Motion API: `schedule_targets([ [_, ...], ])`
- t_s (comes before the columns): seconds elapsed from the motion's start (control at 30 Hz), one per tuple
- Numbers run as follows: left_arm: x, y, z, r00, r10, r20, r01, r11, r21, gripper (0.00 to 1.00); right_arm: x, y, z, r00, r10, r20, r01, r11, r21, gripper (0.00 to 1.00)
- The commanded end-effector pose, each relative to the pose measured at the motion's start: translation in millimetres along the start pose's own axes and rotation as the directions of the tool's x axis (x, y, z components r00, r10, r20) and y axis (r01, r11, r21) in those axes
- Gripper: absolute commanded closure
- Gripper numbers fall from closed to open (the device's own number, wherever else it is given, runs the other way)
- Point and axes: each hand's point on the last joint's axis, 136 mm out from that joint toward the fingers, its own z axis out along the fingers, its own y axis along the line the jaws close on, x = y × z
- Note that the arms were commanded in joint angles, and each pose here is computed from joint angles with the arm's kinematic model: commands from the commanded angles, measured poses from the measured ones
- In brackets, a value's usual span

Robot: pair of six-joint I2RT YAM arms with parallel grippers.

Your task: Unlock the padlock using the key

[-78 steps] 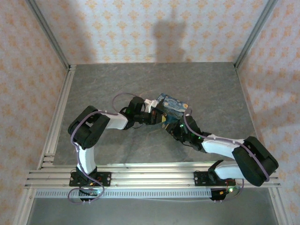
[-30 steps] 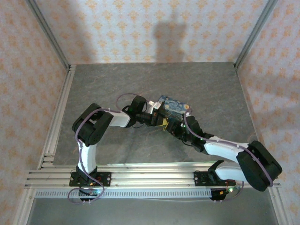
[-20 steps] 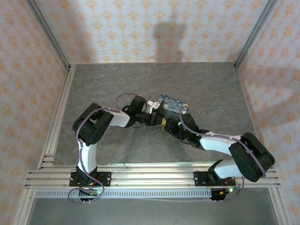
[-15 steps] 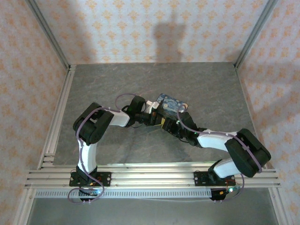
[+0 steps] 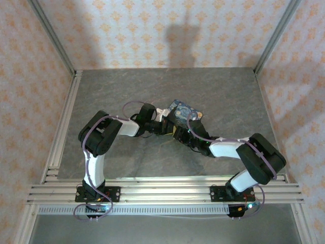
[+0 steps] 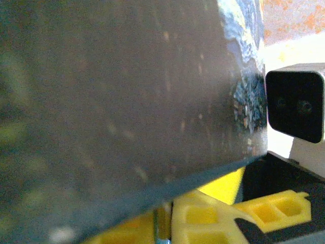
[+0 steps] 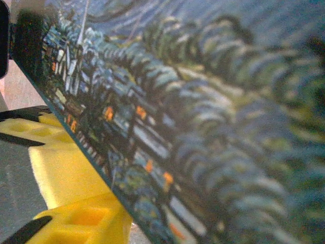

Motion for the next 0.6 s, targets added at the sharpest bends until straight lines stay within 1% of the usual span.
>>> schedule_targets([
  [0.0,10.2,-10.6,7.4,0.999,0.029,-0.042,-0.028,0.999,0.021,0.76,-3.2,-14.0,-11.1,0.997,0.045,0.061,-0.050,0.995,0.082,0.64],
  [0.07,8.5,-1.8,3.9,0.999,0.019,-0.026,-0.020,1.000,-0.018,0.72,-6.7,-33.8,-23.3,0.992,0.065,0.111,-0.083,0.982,0.168,0.64],
  [0.1,7.6,1.8,1.9,1.000,0.017,-0.019,-0.018,0.999,-0.033,0.70,-8.1,-39.9,-29.3,0.989,0.069,0.132,-0.093,0.977,0.192,0.64],
  [0.2,8.5,10.7,-3.2,1.000,0.023,-0.005,-0.024,0.997,-0.079,0.64,-12.0,-52.8,-46.0,0.977,0.092,0.191,-0.135,0.965,0.224,0.64],
  [0.37,9.1,15.9,-10.7,0.997,0.058,0.041,-0.053,0.992,-0.114,0.63,-19.0,-58.5,-68.8,0.955,0.124,0.268,-0.182,0.962,0.203,0.63],
  [0.43,11.0,21.7,-13.1,0.995,0.073,0.067,-0.064,0.989,-0.130,0.63,-20.1,-57.0,-74.7,0.953,0.124,0.276,-0.182,0.963,0.198,0.63],
  [0.47,7.0,15.7,-18.7,0.990,0.102,0.101,-0.089,0.987,-0.130,0.62,-20.0,-56.9,-77.0,0.954,0.121,0.275,-0.180,0.963,0.201,0.63],
  [0.57,7.2,12.5,-23.7,0.978,0.145,0.149,-0.126,0.983,-0.131,0.61,-20.7,-55.2,-81.2,0.956,0.112,0.269,-0.173,0.962,0.212,0.63],
])
